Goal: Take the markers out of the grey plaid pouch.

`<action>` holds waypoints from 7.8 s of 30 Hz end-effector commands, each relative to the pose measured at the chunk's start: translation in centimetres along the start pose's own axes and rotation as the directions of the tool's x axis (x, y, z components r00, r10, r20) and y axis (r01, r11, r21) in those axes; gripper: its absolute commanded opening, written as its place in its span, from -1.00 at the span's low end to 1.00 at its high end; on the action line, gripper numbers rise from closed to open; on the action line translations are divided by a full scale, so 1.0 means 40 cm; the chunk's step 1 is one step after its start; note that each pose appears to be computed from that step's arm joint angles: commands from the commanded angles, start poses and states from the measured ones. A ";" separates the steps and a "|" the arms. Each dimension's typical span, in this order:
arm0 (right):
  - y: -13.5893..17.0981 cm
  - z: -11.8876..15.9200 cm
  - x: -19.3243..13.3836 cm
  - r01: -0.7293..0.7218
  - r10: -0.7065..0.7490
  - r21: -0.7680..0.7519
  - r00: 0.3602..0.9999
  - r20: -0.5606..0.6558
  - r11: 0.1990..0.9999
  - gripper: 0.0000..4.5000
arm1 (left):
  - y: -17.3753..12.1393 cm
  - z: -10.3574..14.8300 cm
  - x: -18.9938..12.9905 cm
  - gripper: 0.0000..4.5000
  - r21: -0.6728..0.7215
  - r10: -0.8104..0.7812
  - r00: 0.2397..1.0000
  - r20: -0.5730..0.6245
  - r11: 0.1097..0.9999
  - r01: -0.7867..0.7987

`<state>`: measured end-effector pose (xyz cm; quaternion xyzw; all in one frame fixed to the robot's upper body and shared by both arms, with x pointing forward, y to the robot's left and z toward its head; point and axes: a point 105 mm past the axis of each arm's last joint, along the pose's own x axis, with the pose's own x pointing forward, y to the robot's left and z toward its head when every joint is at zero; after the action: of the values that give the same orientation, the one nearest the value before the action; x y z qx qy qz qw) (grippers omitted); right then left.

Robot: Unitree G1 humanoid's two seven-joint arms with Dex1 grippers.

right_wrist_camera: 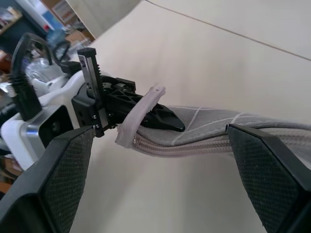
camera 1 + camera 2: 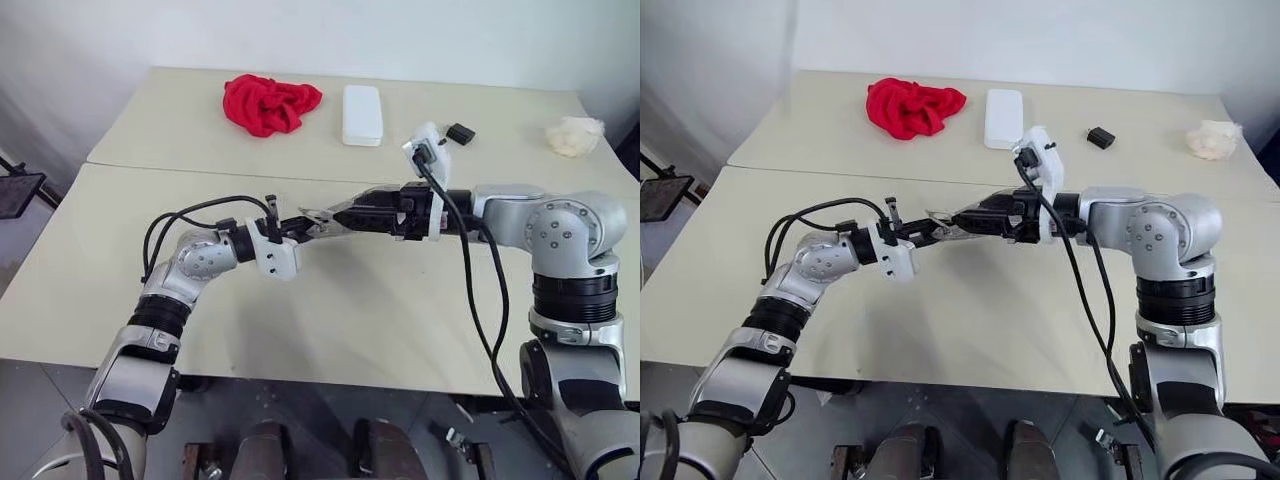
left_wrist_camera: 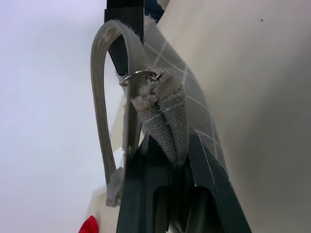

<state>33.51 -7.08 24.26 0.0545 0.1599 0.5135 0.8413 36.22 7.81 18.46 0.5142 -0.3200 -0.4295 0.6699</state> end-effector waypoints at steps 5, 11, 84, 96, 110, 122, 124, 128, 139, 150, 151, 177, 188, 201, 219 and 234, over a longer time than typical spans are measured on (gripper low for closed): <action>0.034 -0.010 0.045 -0.037 0.037 0.007 0.999 0.007 0.999 0.99 | 0.012 0.031 0.018 -1.00 0.054 0.002 0.998 0.056 0.999 -0.006; 0.017 -0.028 0.057 -0.001 0.001 0.006 1.000 -0.015 1.000 0.73 | 0.012 0.034 0.019 -1.00 0.056 0.001 0.998 0.063 0.998 -0.004; -0.085 0.015 -0.317 0.184 -0.066 -0.400 0.955 0.291 0.898 0.40 | 0.087 0.034 -0.057 -1.00 -0.443 0.152 0.981 0.124 0.893 -0.082; 0.016 0.051 -0.110 -0.010 0.122 -0.536 0.977 0.174 0.844 -0.99 | 0.063 0.048 -0.007 -1.00 -0.351 0.137 0.976 0.171 0.934 -0.070; -0.065 -0.033 -0.073 0.051 -0.030 -0.450 0.998 0.053 0.892 -0.99 | 0.046 0.051 -0.018 -1.00 -0.358 0.133 0.977 0.169 0.931 -0.065; -0.069 -0.077 -0.106 0.032 -0.037 -0.086 0.998 -0.048 0.996 -0.99 | 0.011 0.103 -0.006 -1.00 -0.188 0.018 0.967 0.252 0.982 0.030; -0.068 -0.057 -0.114 0.024 -0.024 -0.036 1.000 0.004 0.999 -0.99 | 0.012 0.101 -0.006 -1.00 -0.205 0.036 0.968 0.249 0.979 0.017; -0.088 -0.003 -0.143 0.063 -0.066 0.034 0.993 0.101 0.997 -0.99 | 0.006 0.100 -0.015 -1.00 -0.210 0.042 0.970 0.241 0.978 0.010; -0.064 -0.100 -0.068 0.088 -0.105 -0.198 0.991 -0.078 0.976 -0.99 | 0.023 0.096 -0.014 -1.00 -0.248 0.091 0.968 0.232 0.968 -0.032; -0.041 -0.145 -0.036 0.028 -0.162 -0.619 0.974 -0.161 0.785 -0.99 | 0.023 0.073 -0.035 -1.00 -0.283 0.111 0.976 0.185 0.958 -0.056; -0.039 -0.143 -0.034 0.023 -0.162 -0.637 0.974 -0.160 0.771 -0.92 | 0.024 0.071 -0.037 -1.00 -0.287 0.114 0.977 0.180 0.956 -0.059; -0.141 -0.129 0.086 0.126 -0.351 -0.892 0.936 -0.038 0.434 0.13 | 0.023 0.076 -0.040 -1.00 -0.339 0.134 0.974 0.184 0.938 -0.065; -0.150 -0.112 0.065 0.153 -0.350 -0.928 0.936 0.026 0.339 -0.81 | 0.046 0.056 -0.048 -1.00 -0.366 0.182 0.972 0.148 0.923 -0.117; 0.021 0.008 -0.082 0.131 0.110 -0.897 0.975 0.194 0.422 -0.81 | 0.027 0.015 -0.091 -1.00 -0.369 0.144 0.988 0.055 0.922 -0.114; -0.234 -0.204 -0.533 0.565 -0.584 -0.175 0.808 -0.079 0.806 -0.81 | 0.028 0.048 -0.103 -1.00 -0.608 0.125 0.982 0.142 0.794 -0.013; -0.229 -0.182 -0.549 0.560 -0.572 -0.332 0.817 0.073 0.759 0.54 | 0.028 0.071 -0.069 -1.00 -0.576 0.136 0.970 0.203 0.818 0.005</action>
<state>29.87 -32.24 15.61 -0.1169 0.1738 0.2116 0.9546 33.17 9.59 19.11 0.2079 -0.2369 -0.5417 0.7792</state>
